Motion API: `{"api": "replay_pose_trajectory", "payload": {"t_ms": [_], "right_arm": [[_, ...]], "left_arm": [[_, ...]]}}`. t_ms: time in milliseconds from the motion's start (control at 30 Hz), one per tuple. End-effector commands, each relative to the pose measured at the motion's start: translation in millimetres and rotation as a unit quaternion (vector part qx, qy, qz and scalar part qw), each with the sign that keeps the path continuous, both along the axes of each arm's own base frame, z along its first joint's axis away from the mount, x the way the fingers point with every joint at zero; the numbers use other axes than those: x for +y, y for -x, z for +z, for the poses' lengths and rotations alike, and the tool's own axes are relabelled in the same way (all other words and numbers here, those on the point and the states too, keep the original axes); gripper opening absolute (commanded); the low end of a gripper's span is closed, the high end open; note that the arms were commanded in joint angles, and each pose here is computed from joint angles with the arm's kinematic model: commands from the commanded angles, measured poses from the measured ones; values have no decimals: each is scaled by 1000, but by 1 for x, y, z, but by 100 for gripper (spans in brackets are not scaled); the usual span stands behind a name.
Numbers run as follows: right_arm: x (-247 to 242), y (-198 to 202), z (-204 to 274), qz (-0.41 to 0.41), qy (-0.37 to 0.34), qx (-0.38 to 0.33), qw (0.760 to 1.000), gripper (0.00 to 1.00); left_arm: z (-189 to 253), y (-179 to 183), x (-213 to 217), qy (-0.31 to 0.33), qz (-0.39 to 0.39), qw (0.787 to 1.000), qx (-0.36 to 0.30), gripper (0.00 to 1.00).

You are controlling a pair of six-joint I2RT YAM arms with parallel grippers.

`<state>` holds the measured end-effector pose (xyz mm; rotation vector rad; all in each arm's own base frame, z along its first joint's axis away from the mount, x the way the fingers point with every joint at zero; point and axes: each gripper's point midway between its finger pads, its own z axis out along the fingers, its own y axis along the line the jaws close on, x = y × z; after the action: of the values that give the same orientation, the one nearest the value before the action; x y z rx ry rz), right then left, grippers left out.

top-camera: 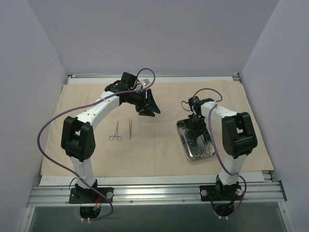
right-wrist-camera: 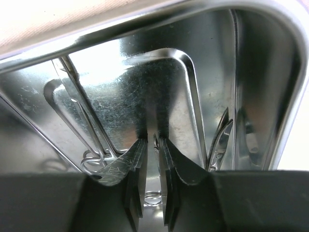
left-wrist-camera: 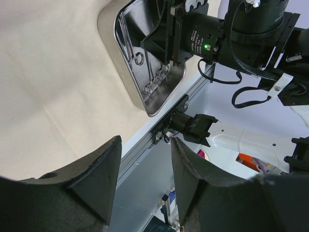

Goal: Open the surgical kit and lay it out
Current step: Pick up the medical item from the container.

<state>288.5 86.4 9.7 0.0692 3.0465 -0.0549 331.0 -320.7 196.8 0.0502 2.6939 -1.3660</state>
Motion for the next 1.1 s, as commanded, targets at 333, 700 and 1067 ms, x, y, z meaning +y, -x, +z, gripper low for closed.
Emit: {"api": "replay_pose_trajectory", "payload": {"t_ms": [333, 700, 1067], "right_arm": [[-6, 12, -6, 24, 14, 35, 999, 0], [-12, -30, 58, 48, 44, -40, 997, 0], [-12, -30, 71, 41, 38, -64, 996, 0]], "left_arm": [[4, -1, 9, 6, -9, 1000, -15, 54], [4, 0, -1, 7, -16, 999, -27, 54], [13, 3, -35, 30, -53, 996, -65, 57]]}}
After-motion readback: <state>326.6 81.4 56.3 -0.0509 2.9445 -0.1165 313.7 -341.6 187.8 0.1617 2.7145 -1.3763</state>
